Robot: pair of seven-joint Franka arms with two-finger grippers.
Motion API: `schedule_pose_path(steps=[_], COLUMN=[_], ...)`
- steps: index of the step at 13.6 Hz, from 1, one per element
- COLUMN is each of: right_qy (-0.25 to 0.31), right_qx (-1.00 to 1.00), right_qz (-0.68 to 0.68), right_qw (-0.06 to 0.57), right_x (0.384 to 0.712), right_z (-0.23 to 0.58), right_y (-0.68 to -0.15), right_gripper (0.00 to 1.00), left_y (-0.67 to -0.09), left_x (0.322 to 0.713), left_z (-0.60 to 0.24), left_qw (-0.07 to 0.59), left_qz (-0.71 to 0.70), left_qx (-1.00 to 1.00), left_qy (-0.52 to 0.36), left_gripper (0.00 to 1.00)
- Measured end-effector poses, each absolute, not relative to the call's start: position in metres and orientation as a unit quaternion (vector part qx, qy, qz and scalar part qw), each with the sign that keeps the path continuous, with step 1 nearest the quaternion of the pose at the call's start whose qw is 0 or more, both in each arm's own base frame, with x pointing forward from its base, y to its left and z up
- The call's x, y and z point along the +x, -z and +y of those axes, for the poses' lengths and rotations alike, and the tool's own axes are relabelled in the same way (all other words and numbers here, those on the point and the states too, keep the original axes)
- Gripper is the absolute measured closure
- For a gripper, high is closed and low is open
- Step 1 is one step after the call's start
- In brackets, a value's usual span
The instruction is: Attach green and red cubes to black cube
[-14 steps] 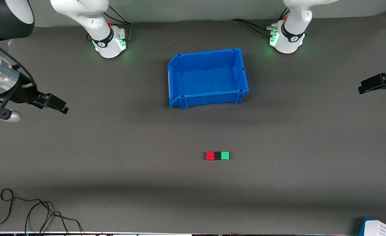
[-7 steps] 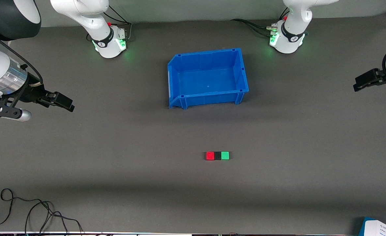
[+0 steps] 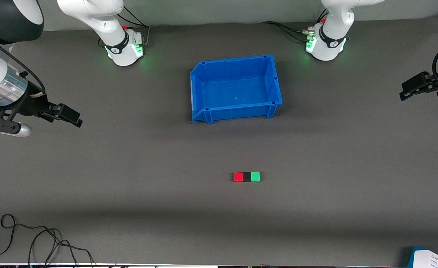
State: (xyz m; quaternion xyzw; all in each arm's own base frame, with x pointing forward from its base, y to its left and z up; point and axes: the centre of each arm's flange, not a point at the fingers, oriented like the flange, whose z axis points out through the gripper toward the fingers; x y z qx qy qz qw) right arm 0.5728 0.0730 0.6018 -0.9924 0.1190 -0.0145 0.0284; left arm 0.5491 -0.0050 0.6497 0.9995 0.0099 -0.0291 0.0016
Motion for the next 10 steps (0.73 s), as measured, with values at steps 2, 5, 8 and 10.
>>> schedule_pose_path(steps=[2, 5, 8, 10], right_qy=[0.022, 0.018, -0.007, -0.011], right_qx=[-0.992, -0.994, -0.995, -0.996], right_qz=[0.121, 0.104, 0.092, 0.08], right_qw=[0.03, 0.029, 0.024, 0.023], right_x=[0.575, 0.576, 0.573, 0.573], right_z=[0.07, 0.067, 0.066, 0.064], right_y=[-0.609, -0.607, -0.6, -0.599], right_gripper=[0.0, 0.0, 0.0, 0.0], left_y=[-0.645, -0.643, -0.646, -0.646], left_x=[0.549, 0.541, 0.537, 0.537], left_z=[-0.003, -0.004, -0.005, -0.005], left_qw=[0.001, 0.001, 0.0, 0.0], left_qz=[0.012, 0.011, 0.01, 0.01], left_qx=[1.0, 1.0, 1.0, 1.0], left_qy=[0.026, 0.021, 0.017, 0.015], left_gripper=[0.0, 0.0, 0.0, 0.0])
